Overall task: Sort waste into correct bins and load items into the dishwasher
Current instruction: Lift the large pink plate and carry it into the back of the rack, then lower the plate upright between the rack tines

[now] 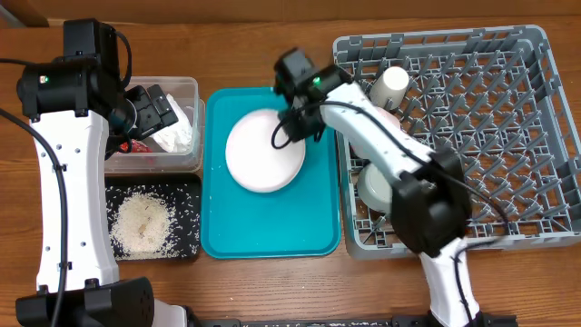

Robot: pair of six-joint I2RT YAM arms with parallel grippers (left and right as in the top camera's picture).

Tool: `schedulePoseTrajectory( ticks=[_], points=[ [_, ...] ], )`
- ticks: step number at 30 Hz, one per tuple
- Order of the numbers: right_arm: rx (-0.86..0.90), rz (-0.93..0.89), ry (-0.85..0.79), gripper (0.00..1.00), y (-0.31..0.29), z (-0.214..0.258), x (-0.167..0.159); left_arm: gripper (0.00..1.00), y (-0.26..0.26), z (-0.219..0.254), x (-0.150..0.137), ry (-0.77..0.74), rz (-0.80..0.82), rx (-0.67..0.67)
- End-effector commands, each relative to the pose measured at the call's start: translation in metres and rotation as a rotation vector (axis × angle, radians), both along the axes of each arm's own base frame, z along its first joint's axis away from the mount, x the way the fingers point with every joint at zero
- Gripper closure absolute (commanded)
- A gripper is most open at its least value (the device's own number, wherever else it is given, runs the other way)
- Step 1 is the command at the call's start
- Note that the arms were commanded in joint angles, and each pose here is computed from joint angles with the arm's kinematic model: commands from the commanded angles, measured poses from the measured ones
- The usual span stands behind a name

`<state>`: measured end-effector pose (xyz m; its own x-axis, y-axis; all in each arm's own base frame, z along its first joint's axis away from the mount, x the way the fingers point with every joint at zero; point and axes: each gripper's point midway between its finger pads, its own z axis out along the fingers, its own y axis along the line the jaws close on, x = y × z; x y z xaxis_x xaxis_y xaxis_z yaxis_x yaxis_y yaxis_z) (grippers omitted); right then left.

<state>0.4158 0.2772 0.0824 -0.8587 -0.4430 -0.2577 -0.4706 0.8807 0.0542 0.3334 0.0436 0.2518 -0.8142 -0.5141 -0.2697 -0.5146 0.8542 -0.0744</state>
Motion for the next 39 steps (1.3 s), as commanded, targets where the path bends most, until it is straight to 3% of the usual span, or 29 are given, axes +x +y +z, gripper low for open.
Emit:
schedulePoseTrajectory(
  ticks=[1,6,10,21,26,35,39],
  points=[
    [-0.082,-0.101,-0.345,0.96,-0.043,0.138,0.017,0.00,-0.001,-0.001,0.000,0.006,-0.019,0.013],
    [-0.606,-0.472,-0.629,0.96,-0.182,0.230,-0.009,0.00,-0.001,-0.001,0.001,0.006,-0.019,0.013],
    [-0.748,-0.612,-0.676,0.96,-0.227,0.249,-0.020,0.00,-0.001,-0.001,0.001,0.006,-0.019,0.012],
    [-0.794,-0.912,-0.541,0.96,-0.328,0.238,-0.032,0.00,-0.001,-0.001,0.000,0.006,-0.019,0.013],
    [-0.728,-1.004,-0.477,0.96,-0.354,0.226,-0.033,0.00,-0.001,-0.001,0.001,0.006,-0.019,0.013],
    [-0.671,-1.070,-0.537,0.96,-0.363,0.230,-0.019,0.00,-0.001,-0.001,0.000,0.006,-0.019,0.012],
    [-0.743,-1.088,-0.588,0.96,-0.371,0.236,-0.019,0.00,-0.001,-0.001,0.000,0.006,-0.019,0.013]
  ],
)
